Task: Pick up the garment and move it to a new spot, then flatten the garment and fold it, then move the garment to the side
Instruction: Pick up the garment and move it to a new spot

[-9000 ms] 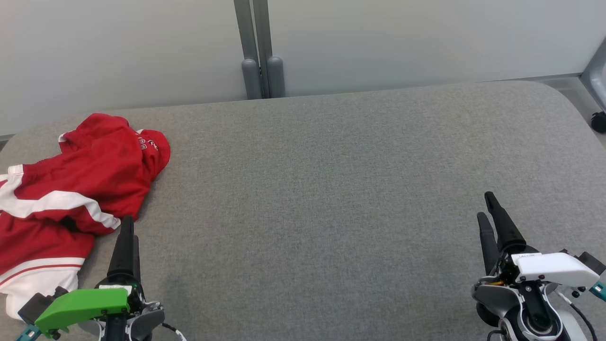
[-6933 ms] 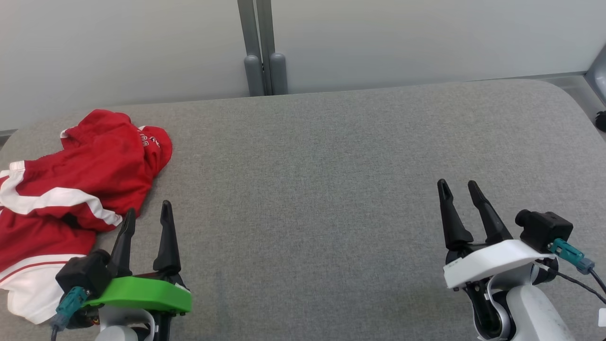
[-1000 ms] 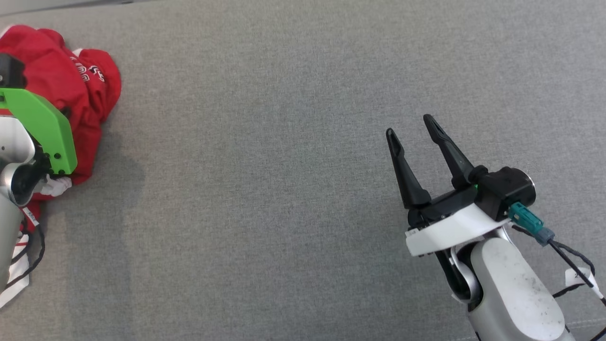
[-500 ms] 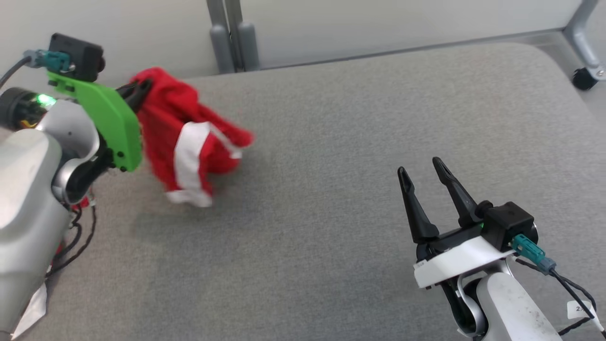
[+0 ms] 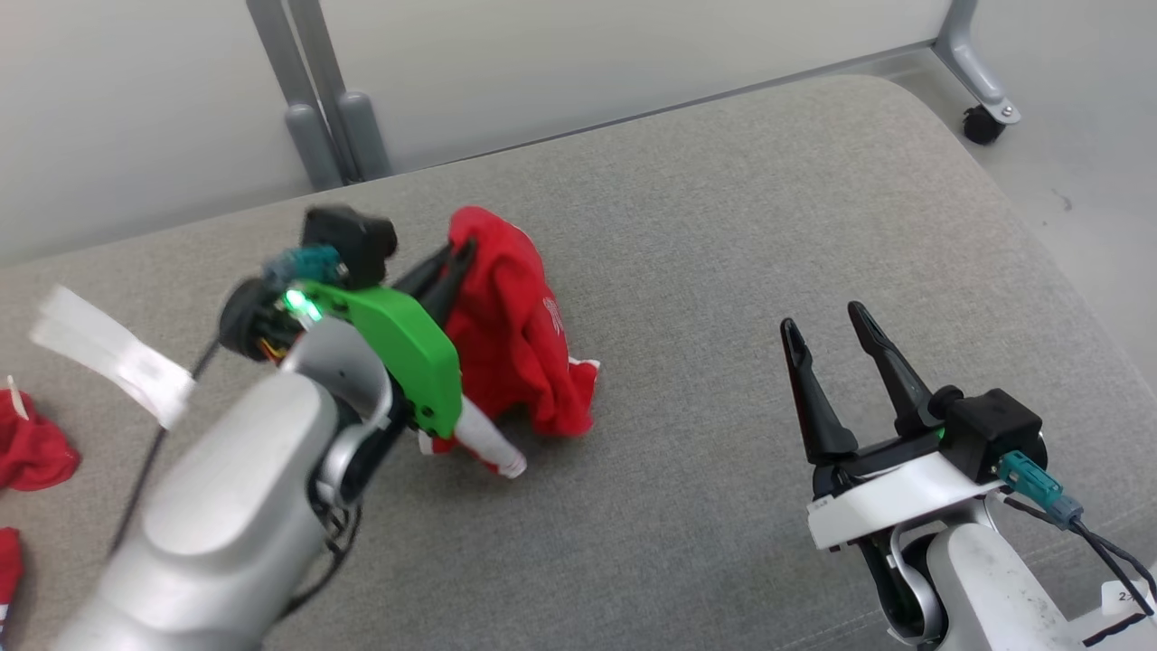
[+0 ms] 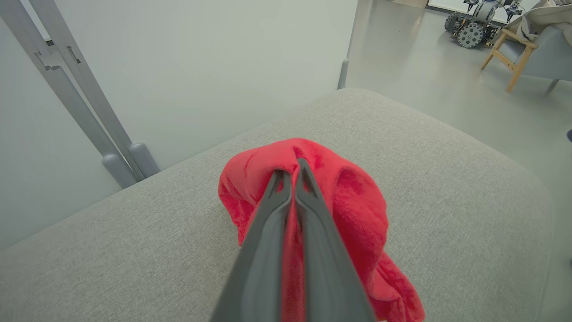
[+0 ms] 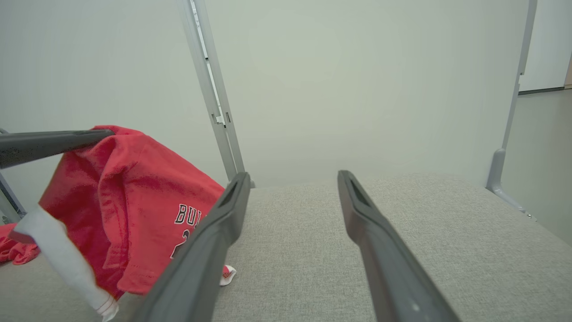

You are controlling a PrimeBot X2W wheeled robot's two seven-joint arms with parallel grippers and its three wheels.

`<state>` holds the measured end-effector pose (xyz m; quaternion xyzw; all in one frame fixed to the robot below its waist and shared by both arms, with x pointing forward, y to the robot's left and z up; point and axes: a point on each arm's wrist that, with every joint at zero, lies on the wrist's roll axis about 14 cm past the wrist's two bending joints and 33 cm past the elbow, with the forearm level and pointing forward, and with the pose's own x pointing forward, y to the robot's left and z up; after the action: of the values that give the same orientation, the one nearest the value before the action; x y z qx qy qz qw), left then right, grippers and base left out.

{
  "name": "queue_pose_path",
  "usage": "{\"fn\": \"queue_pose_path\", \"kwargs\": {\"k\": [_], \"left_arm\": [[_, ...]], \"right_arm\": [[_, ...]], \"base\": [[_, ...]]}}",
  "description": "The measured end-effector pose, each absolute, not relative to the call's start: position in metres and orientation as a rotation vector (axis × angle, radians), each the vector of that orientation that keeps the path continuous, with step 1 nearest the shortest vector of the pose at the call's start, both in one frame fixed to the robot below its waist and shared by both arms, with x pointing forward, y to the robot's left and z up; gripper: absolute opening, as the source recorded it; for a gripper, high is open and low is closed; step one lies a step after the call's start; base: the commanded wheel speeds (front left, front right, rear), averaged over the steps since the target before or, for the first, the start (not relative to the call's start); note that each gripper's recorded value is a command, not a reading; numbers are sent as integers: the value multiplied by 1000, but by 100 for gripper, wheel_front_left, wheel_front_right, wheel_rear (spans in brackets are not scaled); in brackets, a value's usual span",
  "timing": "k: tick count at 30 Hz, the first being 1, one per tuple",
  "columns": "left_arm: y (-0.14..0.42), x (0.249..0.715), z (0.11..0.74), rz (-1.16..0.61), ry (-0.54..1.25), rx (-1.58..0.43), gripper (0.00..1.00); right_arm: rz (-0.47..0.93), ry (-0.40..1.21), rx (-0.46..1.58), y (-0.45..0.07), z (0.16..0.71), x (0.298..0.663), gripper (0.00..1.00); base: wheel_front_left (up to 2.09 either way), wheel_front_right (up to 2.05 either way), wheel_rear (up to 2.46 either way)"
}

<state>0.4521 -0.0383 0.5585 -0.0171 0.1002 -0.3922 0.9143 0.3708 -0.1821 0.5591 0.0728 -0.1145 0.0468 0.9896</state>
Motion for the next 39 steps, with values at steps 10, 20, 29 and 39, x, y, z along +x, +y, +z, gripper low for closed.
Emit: {"fn": "queue_pose_path", "kwargs": {"k": [10,20,29,39], "left_arm": [[-50,437,485,-787,295,-57,100],[14,455,535,-595,33,-93,100],[110,431,544,-330,-53,-96,100],[155,391,537,-143,-85,-147,100]], "right_arm": [[112,-200,140,-177,550,377,100],[177,-205,141,-159,553,381,100],[204,-218,138,-152,556,376,100],[208,-207,166,-149,552,371,100]], "base": [[0,0,0],[0,0,0],[0,0,0],[0,0,0]]}}
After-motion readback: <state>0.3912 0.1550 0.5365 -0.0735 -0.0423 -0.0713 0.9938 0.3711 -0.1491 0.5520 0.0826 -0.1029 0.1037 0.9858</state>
